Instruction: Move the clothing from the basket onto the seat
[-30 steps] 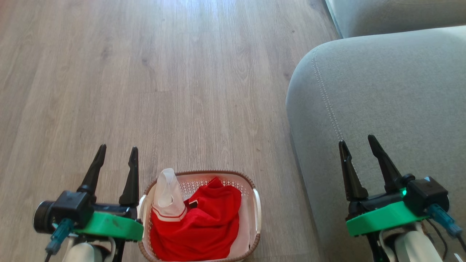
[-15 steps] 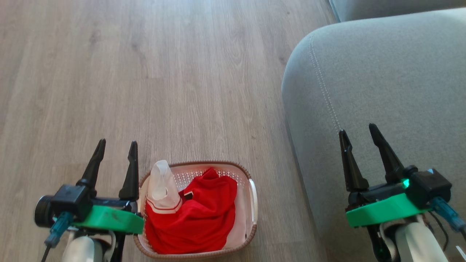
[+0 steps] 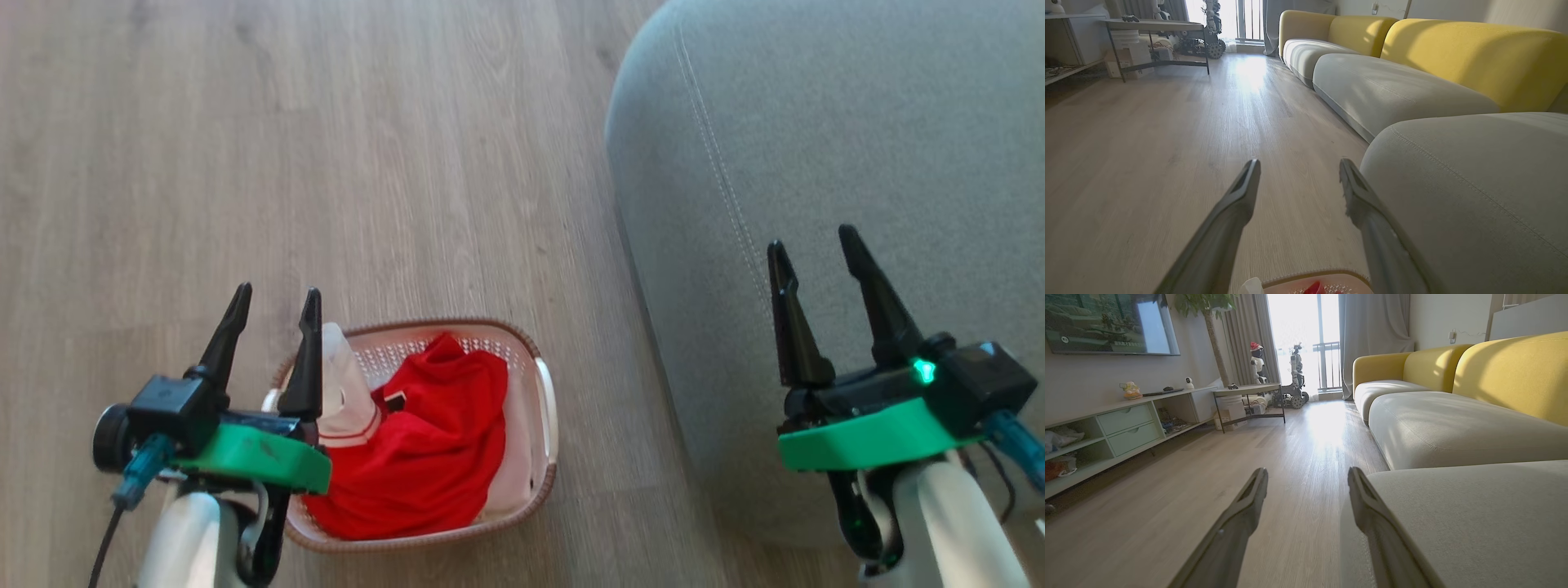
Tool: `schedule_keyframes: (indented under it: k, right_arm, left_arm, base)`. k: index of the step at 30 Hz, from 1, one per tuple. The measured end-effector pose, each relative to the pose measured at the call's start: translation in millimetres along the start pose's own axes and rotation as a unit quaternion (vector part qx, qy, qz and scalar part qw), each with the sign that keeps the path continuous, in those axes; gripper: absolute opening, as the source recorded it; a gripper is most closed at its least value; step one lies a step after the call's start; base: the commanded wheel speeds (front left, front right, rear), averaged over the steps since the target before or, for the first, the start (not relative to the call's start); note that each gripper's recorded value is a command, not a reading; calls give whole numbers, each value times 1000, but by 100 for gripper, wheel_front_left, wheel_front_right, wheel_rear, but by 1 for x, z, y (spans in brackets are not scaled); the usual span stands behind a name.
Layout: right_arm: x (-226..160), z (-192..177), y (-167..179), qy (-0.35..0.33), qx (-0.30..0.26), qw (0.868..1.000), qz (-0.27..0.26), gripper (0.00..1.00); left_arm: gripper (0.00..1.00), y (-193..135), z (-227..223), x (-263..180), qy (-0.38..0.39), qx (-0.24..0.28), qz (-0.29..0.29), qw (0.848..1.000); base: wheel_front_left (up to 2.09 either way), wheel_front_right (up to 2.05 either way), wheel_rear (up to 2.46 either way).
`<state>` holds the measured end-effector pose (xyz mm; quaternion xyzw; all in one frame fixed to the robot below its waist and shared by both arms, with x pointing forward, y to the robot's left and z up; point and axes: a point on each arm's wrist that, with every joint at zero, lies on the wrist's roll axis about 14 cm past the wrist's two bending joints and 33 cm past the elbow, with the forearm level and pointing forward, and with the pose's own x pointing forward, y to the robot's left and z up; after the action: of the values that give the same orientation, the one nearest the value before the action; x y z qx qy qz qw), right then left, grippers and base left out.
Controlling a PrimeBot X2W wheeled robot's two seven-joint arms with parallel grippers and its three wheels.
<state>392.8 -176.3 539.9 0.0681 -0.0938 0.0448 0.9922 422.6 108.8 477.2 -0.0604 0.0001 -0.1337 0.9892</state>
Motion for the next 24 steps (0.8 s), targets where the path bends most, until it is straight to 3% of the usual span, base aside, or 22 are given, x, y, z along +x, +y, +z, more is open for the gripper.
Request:
schedule_keyframes:
  k: [13,24]
  right_arm:
    - [31,-6,-21,-7,-18,1000,-20,100]
    - [57,-17,-32,-11,-31,999,-23,100]
  left_arm:
    - [100,-12,-101,34,133,-29,-39,990]
    - [100,-15,-199,48,262,-51,-58,962]
  base:
    - [0,0,0]
    - [0,0,0]
